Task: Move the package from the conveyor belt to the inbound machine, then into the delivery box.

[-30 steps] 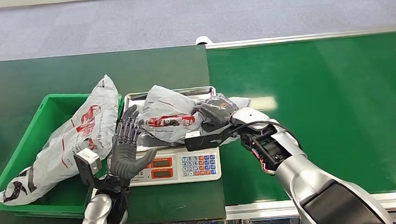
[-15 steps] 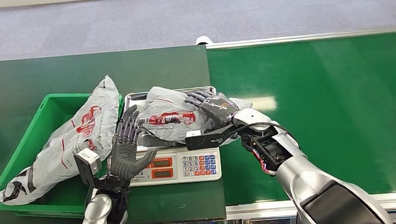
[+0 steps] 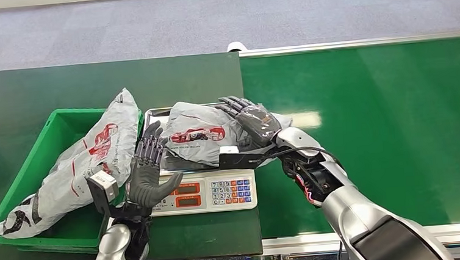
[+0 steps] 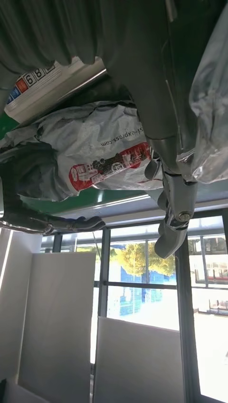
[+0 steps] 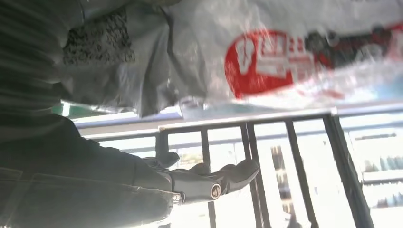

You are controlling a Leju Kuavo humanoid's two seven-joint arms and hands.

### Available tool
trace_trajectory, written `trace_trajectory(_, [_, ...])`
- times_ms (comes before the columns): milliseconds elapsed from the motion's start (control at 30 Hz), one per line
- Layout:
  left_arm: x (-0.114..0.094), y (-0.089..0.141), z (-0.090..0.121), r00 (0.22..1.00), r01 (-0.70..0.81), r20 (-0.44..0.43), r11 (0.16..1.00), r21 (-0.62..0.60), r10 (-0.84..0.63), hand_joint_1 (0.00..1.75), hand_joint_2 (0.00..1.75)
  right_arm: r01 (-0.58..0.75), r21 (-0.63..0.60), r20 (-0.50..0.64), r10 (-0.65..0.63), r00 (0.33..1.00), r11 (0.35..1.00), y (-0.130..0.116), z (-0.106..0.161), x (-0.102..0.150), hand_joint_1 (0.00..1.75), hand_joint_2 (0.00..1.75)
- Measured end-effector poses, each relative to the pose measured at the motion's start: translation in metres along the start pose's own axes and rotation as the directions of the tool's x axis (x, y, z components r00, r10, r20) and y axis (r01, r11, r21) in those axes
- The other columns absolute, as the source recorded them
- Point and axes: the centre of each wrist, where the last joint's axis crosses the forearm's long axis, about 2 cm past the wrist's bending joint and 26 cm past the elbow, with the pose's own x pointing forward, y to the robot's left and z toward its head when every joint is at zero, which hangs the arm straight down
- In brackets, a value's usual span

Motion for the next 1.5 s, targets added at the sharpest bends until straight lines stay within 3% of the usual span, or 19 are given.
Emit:
trace_trajectory(167, [0.0,-0.002,-0.006,1.0,0.005,-0.001,1.0,-0.004,-0.005,0.0,1.75,0.149,-0.141,-0.009,-0.152,0.988,0.979,0.014,0.005,0.017,0.0,1.75])
trace_trajectory(300, [-0.001,-0.002,-0.004,0.999,0.033,-0.015,0.999,0.014,-0.033,0.0,1.75,0.462,-0.274,0.041,-0.47,0.882,0.843,0.025,0.02,0.056,0.0,1.75])
trace_trajectory(433, [-0.001,0.002,0.006,0.998,0.056,-0.027,0.998,0.037,-0.055,0.0,1.75,0.521,-0.399,0.049,-0.549,0.834,0.755,0.013,0.049,0.075,0.0,1.75])
trace_trajectory(633, [0.001,0.006,0.019,0.995,0.095,-0.041,0.994,0.045,-0.093,0.0,1.75,0.508,-0.545,0.005,-0.603,0.797,0.667,0.02,0.105,0.058,0.0,1.75])
trace_trajectory(733, [0.001,0.008,0.021,0.992,0.119,-0.048,0.992,0.033,-0.117,0.0,1.75,0.539,-0.585,-0.022,-0.677,0.736,0.606,0.032,0.129,0.047,0.0,1.75])
trace_trajectory(900, [0.003,0.01,0.016,0.967,0.252,-0.037,0.968,0.02,-0.251,0.0,1.75,0.539,-0.66,-0.041,-0.741,0.67,0.524,0.041,0.154,0.031,0.0,1.75])
trace_trajectory(1067, [0.006,0.013,0.009,0.931,0.365,-0.008,0.931,0.014,-0.365,0.0,1.75,0.528,-0.685,-0.06,-0.761,0.646,0.502,0.046,0.167,0.026,0.0,1.75])
trace_trajectory(1167, [0.009,0.015,0.0,0.849,0.527,0.032,0.849,0.02,-0.528,0.0,1.75,0.529,-0.687,-0.064,-0.767,0.638,0.498,0.047,0.169,0.025,0.0,1.75])
trace_trajectory(1300, [0.019,0.02,-0.03,0.678,0.731,0.106,0.682,0.01,-0.728,0.0,1.75,0.54,-0.68,-0.064,-0.773,0.631,0.497,0.046,0.169,0.024,0.0,1.75])
trace_trajectory(1433, [0.03,0.019,-0.063,0.366,0.927,0.16,0.374,0.023,-0.917,0.0,1.75,0.529,-0.658,-0.101,-0.759,0.644,0.536,0.044,0.166,0.021,0.0,1.75])
trace_trajectory(1500, [0.036,0.016,-0.08,0.266,0.96,0.189,0.277,0.031,-0.945,0.0,1.75,0.523,-0.649,-0.118,-0.751,0.65,0.554,0.044,0.165,0.021,0.0,1.75])
